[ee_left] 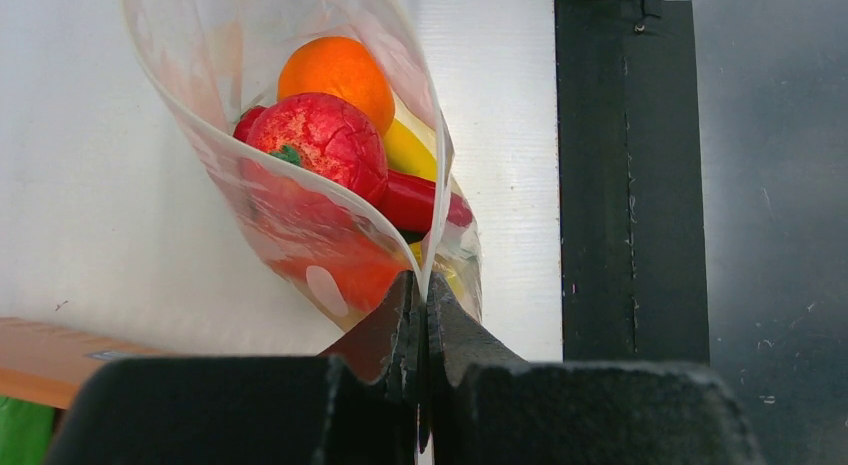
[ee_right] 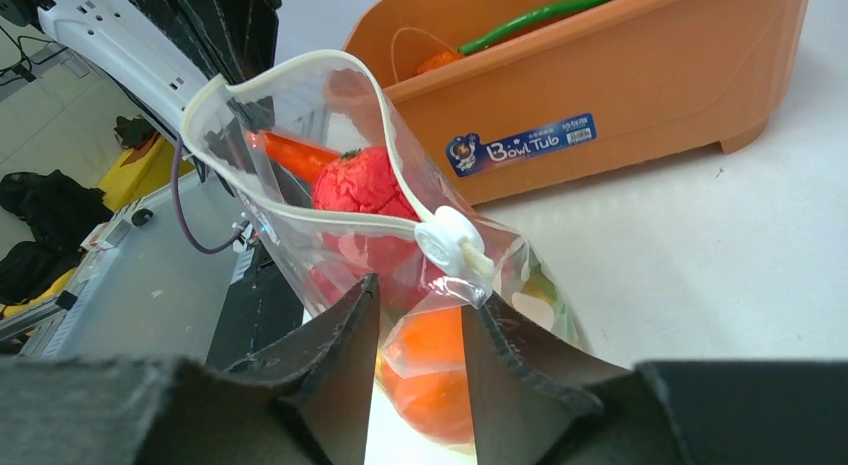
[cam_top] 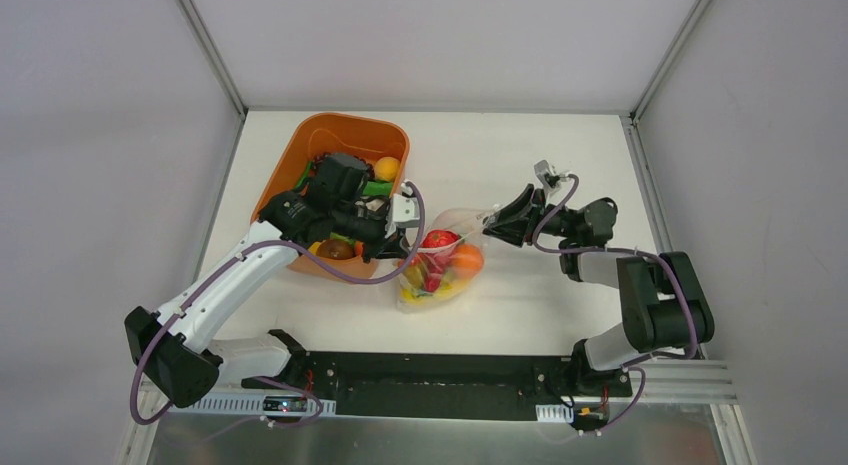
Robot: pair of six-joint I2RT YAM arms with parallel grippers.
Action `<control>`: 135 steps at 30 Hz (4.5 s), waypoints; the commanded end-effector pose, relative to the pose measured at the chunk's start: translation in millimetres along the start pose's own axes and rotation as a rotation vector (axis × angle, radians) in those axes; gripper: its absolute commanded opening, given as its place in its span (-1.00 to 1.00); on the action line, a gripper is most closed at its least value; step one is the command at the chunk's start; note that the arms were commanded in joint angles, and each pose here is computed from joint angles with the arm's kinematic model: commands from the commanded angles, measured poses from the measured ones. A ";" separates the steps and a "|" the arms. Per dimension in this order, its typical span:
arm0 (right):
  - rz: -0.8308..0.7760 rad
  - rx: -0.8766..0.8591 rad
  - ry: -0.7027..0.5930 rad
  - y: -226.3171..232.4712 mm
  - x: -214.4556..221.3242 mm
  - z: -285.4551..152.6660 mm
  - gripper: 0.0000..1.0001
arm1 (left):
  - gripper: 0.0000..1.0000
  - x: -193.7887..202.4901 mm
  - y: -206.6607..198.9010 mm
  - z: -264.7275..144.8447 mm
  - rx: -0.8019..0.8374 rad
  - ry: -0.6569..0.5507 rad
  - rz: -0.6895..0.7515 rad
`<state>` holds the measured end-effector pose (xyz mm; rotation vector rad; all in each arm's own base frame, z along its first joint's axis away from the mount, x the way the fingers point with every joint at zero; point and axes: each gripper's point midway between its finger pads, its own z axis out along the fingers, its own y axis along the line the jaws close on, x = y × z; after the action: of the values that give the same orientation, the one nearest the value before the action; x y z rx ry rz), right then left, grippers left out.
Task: Place the food in the zip-top bag and seal the zipper
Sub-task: Zip the zipper food storage bag at the center of the board.
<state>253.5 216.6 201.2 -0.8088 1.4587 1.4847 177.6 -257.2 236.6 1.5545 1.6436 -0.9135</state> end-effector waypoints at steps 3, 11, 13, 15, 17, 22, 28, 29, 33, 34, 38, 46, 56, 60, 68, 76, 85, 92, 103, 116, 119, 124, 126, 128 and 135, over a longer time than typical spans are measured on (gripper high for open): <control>-0.262 -0.042 -0.076 20.8 -29.6 3.6 -0.36 | -1.00 -13.1 -5.7 1.8 0.048 -0.063 0.018; -0.231 0.004 -0.122 19.1 -33.2 1.1 -1.00 | -1.00 -3.9 -5.0 -4.7 0.010 -0.032 0.009; -0.233 0.043 -0.163 17.8 -39.0 -1.8 -1.00 | -1.00 0.3 -4.1 -8.7 -0.004 -0.024 -0.007; -0.229 0.108 -0.212 12.0 -45.6 -7.1 -1.00 | -1.00 5.1 -3.2 -12.9 -0.016 -0.015 -0.026; -0.216 0.181 -0.250 4.9 -51.6 -13.1 -1.00 | -1.00 10.0 -2.9 -16.7 -0.027 -0.006 -0.042; -0.185 0.323 -0.192 -5.4 -47.9 -21.0 -1.00 | -1.00 13.1 1.4 -21.0 -0.061 -0.008 -0.048; -0.180 0.342 -0.105 19.6 -34.4 -17.4 -1.00 | -0.33 0.0 26.3 -15.5 -0.141 -0.041 -0.115; -0.240 0.360 -0.109 18.5 -37.0 -19.1 -1.00 | -0.23 -2.3 31.5 -15.8 -0.164 -0.043 -0.134; -0.215 0.414 -0.132 15.3 -39.3 -19.9 -1.00 | 0.01 -22.7 47.9 -21.9 -0.247 -0.103 -0.146; -0.201 0.418 -0.128 14.7 -38.7 -18.9 -1.00 | 0.04 -31.8 52.5 -24.1 -0.269 -0.136 -0.143; -0.177 0.423 -0.125 14.5 -38.7 -14.2 -1.00 | 0.19 -80.7 66.8 -34.5 -0.317 -0.292 -0.105; -0.192 0.418 -0.132 20.0 -43.2 -11.0 -1.00 | 0.52 -108.9 63.5 0.4 -0.244 -0.154 0.075; -0.259 0.378 -0.148 41.4 -51.4 -11.4 -1.00 | 0.66 -123.4 55.8 50.8 -0.172 -0.052 0.228; -0.268 0.359 -0.126 46.3 -47.6 -11.1 -1.00 | 0.68 -137.7 54.6 63.7 -0.151 -0.072 0.252; -0.287 0.339 -0.114 53.8 -44.9 -10.9 -1.00 | 0.98 -133.1 53.9 82.6 -0.097 -0.023 0.263; -0.282 0.354 -0.117 50.3 -46.7 -10.7 -1.00 | 0.88 -117.0 43.0 100.0 -0.016 0.029 0.219; -0.295 0.354 -0.127 54.2 -48.3 -11.7 -1.00 | 0.48 -107.5 64.0 106.3 -0.119 0.084 0.161; -0.285 0.363 -0.124 54.7 -45.4 -13.6 -1.00 | -0.29 -110.4 65.7 104.1 -0.132 0.079 0.161; -0.272 0.361 -0.130 57.7 -48.4 -13.5 -0.03 | -1.00 -112.2 50.9 93.7 -0.096 0.044 0.190; -0.345 0.088 0.042 94.2 -33.6 -1.1 0.39 | -1.00 -114.9 7.8 68.6 0.031 -0.058 0.327; -0.357 0.053 0.055 96.9 -35.5 1.1 0.33 | -1.00 -115.0 3.1 66.8 0.050 -0.064 0.333; -0.369 -0.011 0.064 104.0 -35.6 3.8 0.00 | -1.00 -111.7 -3.5 65.3 0.080 -0.062 0.335; -0.364 -0.013 0.065 102.7 -35.5 4.4 -0.07 | -1.00 -111.5 -5.3 64.9 0.087 -0.067 0.339; -0.360 -0.005 0.063 101.0 -35.9 4.8 -0.22 | -1.00 -110.7 -5.0 64.8 0.084 -0.066 0.340; -0.346 0.014 0.048 98.7 -37.6 5.0 -0.46 | -1.00 -109.6 -5.4 65.9 0.088 -0.065 0.330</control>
<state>182.1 221.2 252.1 -0.9865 1.4000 1.2281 191.2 -370.4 272.8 1.7739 1.3793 -0.8239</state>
